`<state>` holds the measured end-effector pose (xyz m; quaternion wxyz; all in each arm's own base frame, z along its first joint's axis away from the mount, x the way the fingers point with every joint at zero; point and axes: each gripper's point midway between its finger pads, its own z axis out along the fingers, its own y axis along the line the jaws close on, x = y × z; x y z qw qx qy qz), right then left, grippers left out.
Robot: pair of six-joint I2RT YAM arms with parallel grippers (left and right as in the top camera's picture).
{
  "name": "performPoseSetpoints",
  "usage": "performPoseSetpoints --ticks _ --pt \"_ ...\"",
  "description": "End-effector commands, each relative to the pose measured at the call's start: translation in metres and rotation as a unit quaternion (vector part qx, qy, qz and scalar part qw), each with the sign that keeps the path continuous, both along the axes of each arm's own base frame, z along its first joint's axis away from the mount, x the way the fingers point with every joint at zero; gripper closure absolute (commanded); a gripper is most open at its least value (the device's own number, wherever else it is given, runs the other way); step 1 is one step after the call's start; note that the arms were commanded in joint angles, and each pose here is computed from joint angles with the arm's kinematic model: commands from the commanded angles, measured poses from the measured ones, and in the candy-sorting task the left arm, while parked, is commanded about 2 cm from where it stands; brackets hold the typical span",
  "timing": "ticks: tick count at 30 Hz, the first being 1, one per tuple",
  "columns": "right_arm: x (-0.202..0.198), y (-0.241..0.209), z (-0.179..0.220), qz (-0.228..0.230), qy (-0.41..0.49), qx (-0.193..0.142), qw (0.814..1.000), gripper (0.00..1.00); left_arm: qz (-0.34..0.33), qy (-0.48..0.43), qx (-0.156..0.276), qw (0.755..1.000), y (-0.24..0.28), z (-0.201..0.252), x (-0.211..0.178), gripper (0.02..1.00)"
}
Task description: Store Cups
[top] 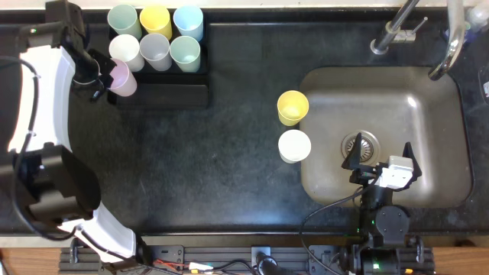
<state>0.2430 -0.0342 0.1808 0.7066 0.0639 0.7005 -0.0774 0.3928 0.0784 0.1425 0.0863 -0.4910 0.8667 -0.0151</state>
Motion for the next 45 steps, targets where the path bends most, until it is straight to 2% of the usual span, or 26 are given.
performPoseSetpoints --ticks 1,19,38,39,40,42,43,45 --pt "0.000 -0.002 -0.004 -0.004 0.000 -0.001 1.000 0.005 0.008 -0.013 0.001 1.000 -0.002 0.018 -0.010 0.982" --pt "0.000 -0.002 -0.004 -0.004 0.000 -0.001 1.000 0.003 0.012 -0.005 0.021 1.000 0.005 -0.019 -0.010 0.980" --pt "0.000 -0.002 -0.004 -0.004 0.000 -0.001 1.000 0.005 0.011 0.013 0.019 1.000 0.007 -0.053 0.004 0.982" --pt "0.000 -0.002 -0.004 -0.004 0.000 -0.001 1.000 0.007 0.011 0.013 0.019 1.000 0.007 -0.053 0.004 0.928" --pt "0.000 -0.002 -0.004 -0.004 0.000 -0.001 1.000 0.003 0.011 0.013 0.019 1.000 0.007 -0.053 0.004 0.737" --pt "0.000 -0.002 -0.004 -0.004 0.000 -0.001 1.000 0.005 0.010 0.015 0.017 1.000 0.006 -0.053 0.003 0.104" --pt "0.000 -0.002 -0.004 -0.004 0.000 -0.001 1.000 0.003 0.009 0.016 0.016 1.000 0.005 -0.053 0.003 0.020" --pt "0.000 -0.002 -0.004 -0.004 0.000 -0.001 1.000 0.003 0.008 0.019 0.016 1.000 0.004 -0.053 0.002 0.020"
